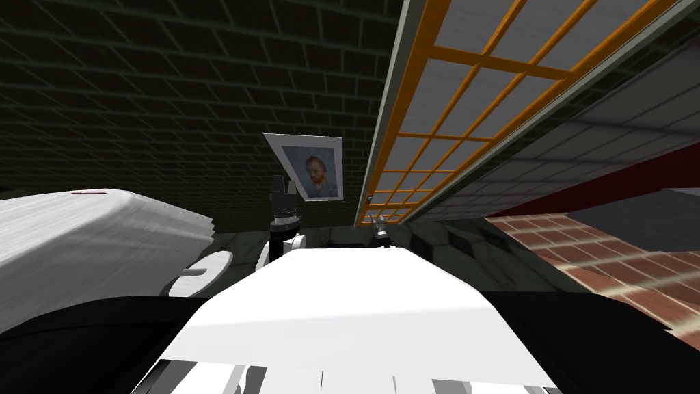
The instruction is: Pull the door open
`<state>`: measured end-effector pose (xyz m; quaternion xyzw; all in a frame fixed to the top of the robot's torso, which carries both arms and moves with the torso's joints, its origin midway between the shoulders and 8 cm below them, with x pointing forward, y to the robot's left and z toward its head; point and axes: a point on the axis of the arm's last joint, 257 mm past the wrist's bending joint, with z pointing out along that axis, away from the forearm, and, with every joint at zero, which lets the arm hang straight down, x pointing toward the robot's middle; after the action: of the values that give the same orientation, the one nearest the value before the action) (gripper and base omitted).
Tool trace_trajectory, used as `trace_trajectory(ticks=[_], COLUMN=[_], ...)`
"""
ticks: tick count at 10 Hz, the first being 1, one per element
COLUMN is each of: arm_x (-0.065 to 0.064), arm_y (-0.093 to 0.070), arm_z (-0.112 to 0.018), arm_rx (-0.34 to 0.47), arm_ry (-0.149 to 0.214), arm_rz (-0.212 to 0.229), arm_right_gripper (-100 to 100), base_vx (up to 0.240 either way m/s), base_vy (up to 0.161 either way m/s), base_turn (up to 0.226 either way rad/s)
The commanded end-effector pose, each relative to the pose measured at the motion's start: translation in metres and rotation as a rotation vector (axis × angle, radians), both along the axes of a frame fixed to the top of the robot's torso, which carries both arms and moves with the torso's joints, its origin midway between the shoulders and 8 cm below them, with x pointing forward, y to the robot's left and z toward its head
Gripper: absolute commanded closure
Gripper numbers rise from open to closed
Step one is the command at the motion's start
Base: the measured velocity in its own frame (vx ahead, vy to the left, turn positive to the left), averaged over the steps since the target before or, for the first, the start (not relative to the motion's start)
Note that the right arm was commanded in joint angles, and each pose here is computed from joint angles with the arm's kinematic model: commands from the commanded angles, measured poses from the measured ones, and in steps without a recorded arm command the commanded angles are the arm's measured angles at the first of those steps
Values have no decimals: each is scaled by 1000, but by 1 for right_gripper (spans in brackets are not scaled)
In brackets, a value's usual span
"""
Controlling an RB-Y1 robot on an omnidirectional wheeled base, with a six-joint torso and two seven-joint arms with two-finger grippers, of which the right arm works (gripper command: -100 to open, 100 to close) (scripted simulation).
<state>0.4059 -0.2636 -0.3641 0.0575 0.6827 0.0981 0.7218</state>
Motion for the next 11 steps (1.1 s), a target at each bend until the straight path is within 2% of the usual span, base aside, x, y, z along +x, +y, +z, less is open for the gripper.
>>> trace_trajectory(ticks=[1,6,7,9,10,11], arm_x=[-2,-11,-10,-14,-14,-15], arm_y=[5,26,24,-24,-24,-35], arm_z=[-8,-35,-31,-38,-38,-39], arm_rx=[-21,-73,-67,-87,-87,-89], arm_ry=[13,55,51,65,65,68], arm_rz=[1,10,9,-48,-48,-64], arm_right_gripper=[-100,-100,-100,-100,-100,-100], base_vx=[121,149,67,-50,-73,-46], base_vy=[-56,-67,-41,96,120,81], base_turn=[4,-2,5,313,98,102])
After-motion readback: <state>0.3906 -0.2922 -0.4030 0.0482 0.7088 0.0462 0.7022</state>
